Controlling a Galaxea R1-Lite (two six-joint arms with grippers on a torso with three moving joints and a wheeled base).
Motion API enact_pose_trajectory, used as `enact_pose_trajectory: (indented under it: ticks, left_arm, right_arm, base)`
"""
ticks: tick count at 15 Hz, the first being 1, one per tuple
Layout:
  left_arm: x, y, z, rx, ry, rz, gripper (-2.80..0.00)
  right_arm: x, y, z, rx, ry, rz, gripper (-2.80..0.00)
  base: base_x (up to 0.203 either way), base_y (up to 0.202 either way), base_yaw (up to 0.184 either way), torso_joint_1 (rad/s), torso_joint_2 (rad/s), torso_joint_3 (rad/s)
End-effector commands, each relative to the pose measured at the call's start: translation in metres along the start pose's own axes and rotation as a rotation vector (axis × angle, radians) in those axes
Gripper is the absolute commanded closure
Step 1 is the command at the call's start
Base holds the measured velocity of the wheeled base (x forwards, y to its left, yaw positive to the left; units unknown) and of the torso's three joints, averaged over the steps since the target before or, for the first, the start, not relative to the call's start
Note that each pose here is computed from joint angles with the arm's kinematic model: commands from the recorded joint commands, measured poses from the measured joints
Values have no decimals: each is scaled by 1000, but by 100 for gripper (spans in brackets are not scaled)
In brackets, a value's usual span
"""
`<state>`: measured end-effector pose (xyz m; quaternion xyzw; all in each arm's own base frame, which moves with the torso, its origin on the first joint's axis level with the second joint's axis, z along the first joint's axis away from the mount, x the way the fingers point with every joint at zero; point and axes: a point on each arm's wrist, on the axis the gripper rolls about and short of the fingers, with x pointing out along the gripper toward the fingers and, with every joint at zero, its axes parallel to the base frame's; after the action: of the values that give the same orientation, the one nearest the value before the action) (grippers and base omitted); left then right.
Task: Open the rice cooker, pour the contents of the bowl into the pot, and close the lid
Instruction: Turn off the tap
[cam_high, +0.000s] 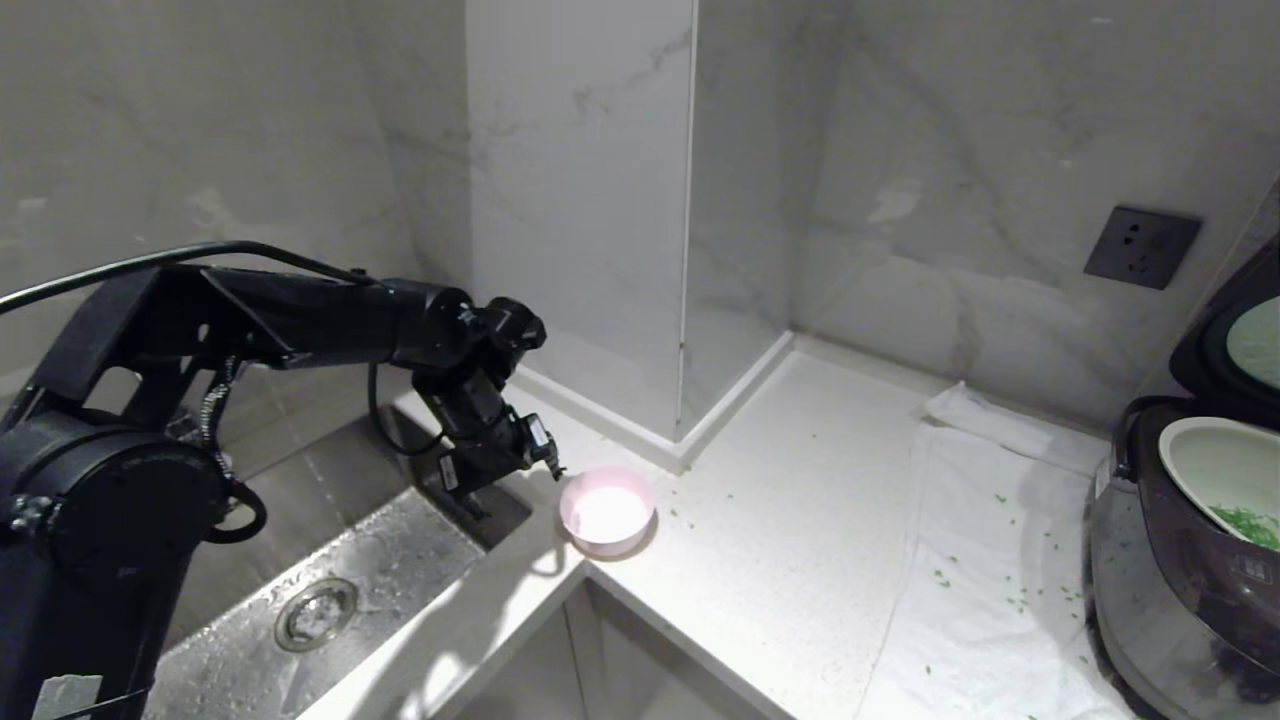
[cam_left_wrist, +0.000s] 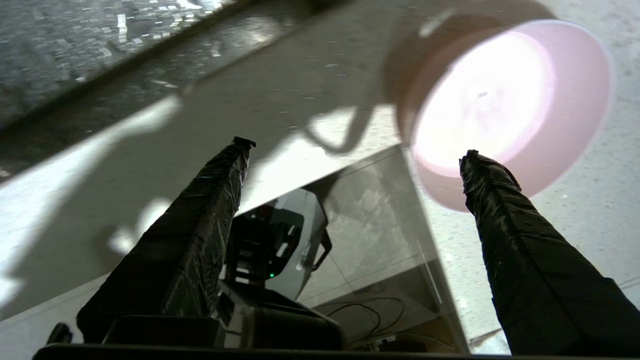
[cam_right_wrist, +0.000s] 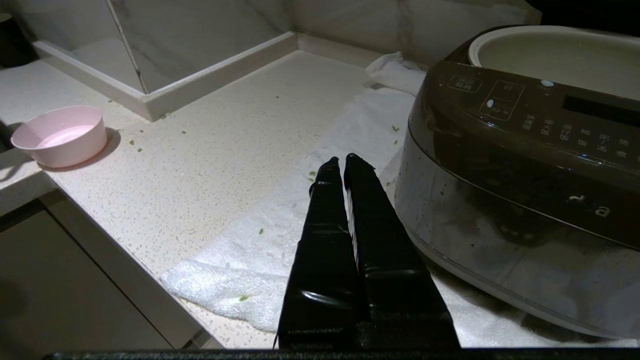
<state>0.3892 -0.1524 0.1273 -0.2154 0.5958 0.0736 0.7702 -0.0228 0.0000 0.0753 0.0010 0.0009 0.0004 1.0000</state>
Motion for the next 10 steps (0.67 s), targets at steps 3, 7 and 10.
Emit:
enact_pose_trajectory:
  ticks: [3,7,10]
  left_arm:
    - [-57,66,6,-69,-92,-24,-280]
    - [-94,142,23,-213,-224,-42,-280]
    - [-93,193,41,-306,-310,-16,-280]
  right_arm:
    - [0,0,0,0,1,0,0]
    - [0,0,-1,0,3,-1,0]
    - [0,0,0,0,1,-1,0]
  base:
    - [0,0,0,0,0,0]
    - [0,0,0,0,0,0]
    - [0,0,0,0,0,0]
